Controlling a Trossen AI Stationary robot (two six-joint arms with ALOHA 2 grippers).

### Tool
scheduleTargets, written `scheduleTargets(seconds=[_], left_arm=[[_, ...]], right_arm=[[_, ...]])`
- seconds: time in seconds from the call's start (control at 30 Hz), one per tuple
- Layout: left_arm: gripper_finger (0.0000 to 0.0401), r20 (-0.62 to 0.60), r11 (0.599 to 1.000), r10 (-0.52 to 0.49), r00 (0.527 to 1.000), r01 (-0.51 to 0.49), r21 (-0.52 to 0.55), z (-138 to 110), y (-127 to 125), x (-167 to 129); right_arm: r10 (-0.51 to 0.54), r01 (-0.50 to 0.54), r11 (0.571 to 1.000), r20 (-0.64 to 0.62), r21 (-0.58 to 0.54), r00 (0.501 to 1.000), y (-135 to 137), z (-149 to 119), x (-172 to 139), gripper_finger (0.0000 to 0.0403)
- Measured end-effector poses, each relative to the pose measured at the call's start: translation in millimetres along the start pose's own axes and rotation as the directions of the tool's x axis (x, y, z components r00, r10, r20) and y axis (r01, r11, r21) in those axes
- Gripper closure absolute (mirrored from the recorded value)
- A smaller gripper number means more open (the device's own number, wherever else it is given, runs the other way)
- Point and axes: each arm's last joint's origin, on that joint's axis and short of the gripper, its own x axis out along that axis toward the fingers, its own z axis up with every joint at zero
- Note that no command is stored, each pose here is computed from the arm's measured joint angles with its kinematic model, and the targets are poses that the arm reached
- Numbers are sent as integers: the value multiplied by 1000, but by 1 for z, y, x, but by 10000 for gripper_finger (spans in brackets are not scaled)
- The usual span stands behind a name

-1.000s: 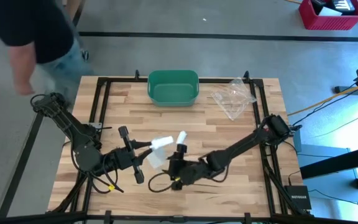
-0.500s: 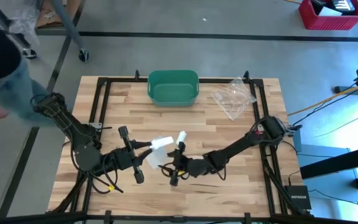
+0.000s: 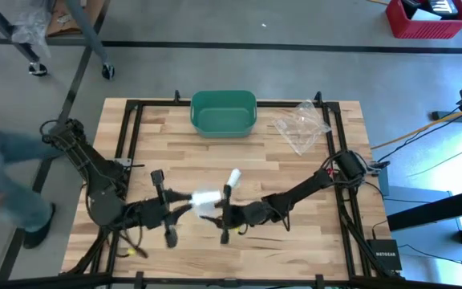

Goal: Roll bandage
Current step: Roll the bottom white bandage

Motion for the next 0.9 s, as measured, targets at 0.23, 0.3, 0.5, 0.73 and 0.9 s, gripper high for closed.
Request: scheduleTargets(seconds=[0.23,0.3,0.5,0.73,0.9], left_arm=[[361,222,925,-352,909,374,-63,15,2,-17],[361,261,902,-399,879,427,-60,17,5,-17],[361,419,876,-397,817,474,-92,29,23,-6],[361,279,958,-213,936,257,-132,20,34,11],[361,103,986,-133,986,142,-87,7,31,12]], right_arm=[[164,-165,986,-38,-9,986,3,10,-6,384],[191,-193,981,-71,-17,979,1,16,-10,383],[288,-291,957,-122,-11,950,-1,26,-18,394],[282,-289,957,-213,-3,936,-1,18,-20,395],[256,-250,967,-217,56,942,-3,18,-19,362]])
